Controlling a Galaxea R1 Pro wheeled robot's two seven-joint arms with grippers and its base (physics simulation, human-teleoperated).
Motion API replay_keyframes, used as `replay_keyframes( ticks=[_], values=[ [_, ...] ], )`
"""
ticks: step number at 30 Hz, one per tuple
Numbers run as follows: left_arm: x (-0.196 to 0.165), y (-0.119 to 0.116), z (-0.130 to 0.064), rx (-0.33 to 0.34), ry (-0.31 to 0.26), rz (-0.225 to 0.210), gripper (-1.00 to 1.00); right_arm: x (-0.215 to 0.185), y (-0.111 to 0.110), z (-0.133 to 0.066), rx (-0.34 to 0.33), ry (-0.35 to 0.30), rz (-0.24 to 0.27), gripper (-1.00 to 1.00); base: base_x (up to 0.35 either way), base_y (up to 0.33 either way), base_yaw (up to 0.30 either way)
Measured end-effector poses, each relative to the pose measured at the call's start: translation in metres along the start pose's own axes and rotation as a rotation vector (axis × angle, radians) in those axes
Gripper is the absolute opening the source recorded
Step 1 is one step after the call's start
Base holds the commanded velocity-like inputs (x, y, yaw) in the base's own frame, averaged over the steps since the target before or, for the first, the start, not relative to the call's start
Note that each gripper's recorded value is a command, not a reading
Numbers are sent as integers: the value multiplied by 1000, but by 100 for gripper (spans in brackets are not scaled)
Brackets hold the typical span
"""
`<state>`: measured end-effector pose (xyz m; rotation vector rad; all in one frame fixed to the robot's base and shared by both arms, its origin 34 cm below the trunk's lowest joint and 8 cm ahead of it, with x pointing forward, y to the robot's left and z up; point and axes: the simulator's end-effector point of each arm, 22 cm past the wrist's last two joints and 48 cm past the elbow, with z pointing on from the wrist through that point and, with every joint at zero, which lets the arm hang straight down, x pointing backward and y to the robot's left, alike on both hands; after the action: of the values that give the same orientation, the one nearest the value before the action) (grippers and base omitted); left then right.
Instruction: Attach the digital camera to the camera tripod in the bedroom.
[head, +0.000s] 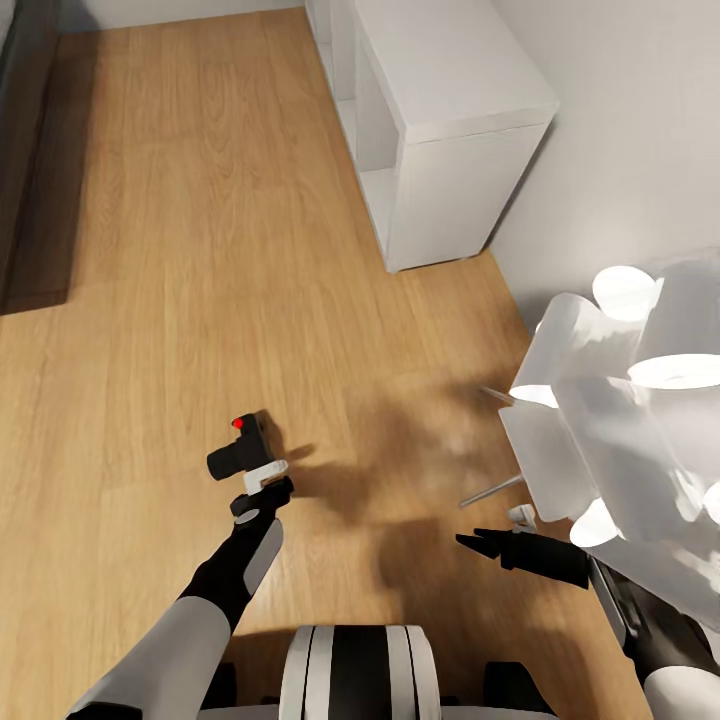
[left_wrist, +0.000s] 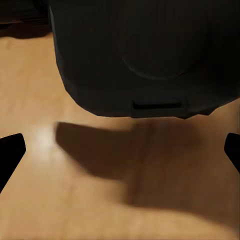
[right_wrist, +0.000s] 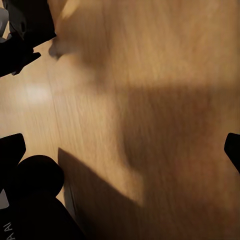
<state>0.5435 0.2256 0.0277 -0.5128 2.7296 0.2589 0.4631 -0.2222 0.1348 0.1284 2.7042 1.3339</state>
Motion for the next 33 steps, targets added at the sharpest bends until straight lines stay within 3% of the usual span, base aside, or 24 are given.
replay_keyframes(
  ticks=[12,18,33],
  values=[
    [0,0,0,0,0,0,100,0,0,0,1,3,-1,100,0,0,-60],
    [0,0,0,0,0,0,100,12,-6,2,31,55,-18,100,0,0,-56],
    [-1,0,0,-2,-3,-2,100,15,-6,4,37,66,-27,100,0,0,-6]
  ],
)
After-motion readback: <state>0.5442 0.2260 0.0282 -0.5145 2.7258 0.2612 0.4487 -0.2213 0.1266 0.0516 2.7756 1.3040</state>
